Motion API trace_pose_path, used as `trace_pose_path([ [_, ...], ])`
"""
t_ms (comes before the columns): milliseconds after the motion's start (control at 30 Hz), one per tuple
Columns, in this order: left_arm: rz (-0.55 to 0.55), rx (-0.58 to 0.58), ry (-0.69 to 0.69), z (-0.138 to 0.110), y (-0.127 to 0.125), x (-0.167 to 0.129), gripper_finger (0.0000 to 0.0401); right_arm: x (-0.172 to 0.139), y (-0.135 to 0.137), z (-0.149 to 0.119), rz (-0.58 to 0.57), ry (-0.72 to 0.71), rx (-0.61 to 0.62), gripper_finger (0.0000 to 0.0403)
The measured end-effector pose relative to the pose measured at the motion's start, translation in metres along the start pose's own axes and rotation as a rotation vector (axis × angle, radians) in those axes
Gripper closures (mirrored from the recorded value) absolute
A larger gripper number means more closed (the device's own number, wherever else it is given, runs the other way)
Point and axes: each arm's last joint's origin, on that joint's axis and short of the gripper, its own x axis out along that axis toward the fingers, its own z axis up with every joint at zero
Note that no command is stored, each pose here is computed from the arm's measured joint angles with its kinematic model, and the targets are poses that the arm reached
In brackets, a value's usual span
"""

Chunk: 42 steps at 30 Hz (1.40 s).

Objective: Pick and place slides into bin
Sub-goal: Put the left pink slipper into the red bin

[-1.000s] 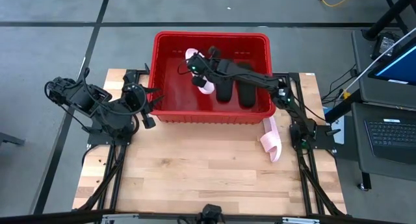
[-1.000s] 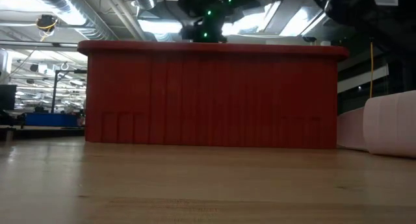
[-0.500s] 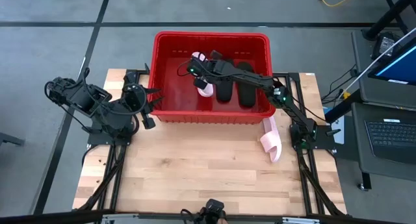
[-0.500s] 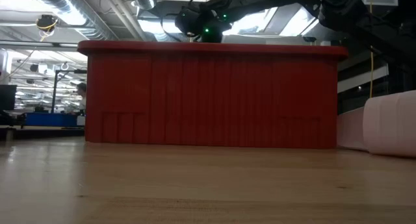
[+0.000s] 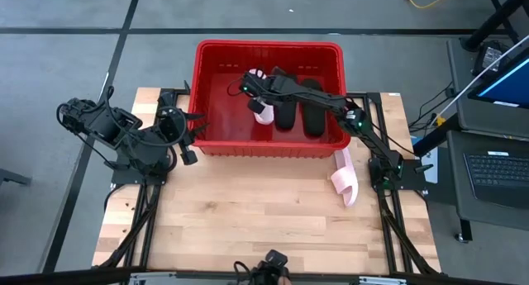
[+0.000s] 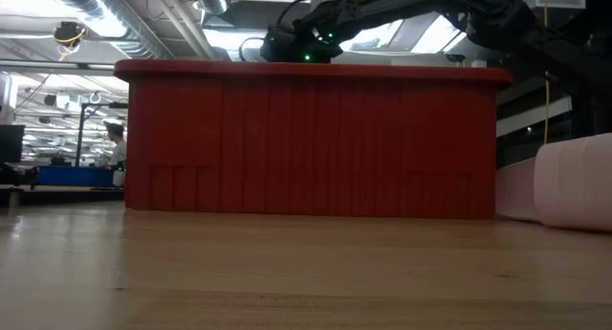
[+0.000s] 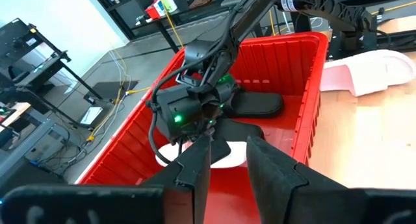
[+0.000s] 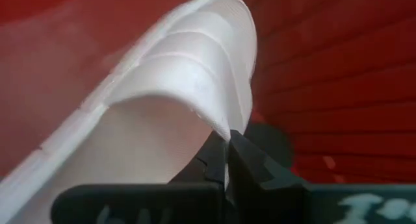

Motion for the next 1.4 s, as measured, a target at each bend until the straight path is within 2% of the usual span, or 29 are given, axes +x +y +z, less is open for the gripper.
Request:
trace_pose_path([
  [567,0.000,0.002,0.001,0.000,0.000,0.000,0.0308,0.029,0.008,-0.008,0.004,0.063,-0.033,0.0395],
  [1400,0.000,0.004,0.002,0.000,0.000,0.000,0.0309,0.032,0.006,-0.009,0.000,0.066,-0.056,0.0368],
])
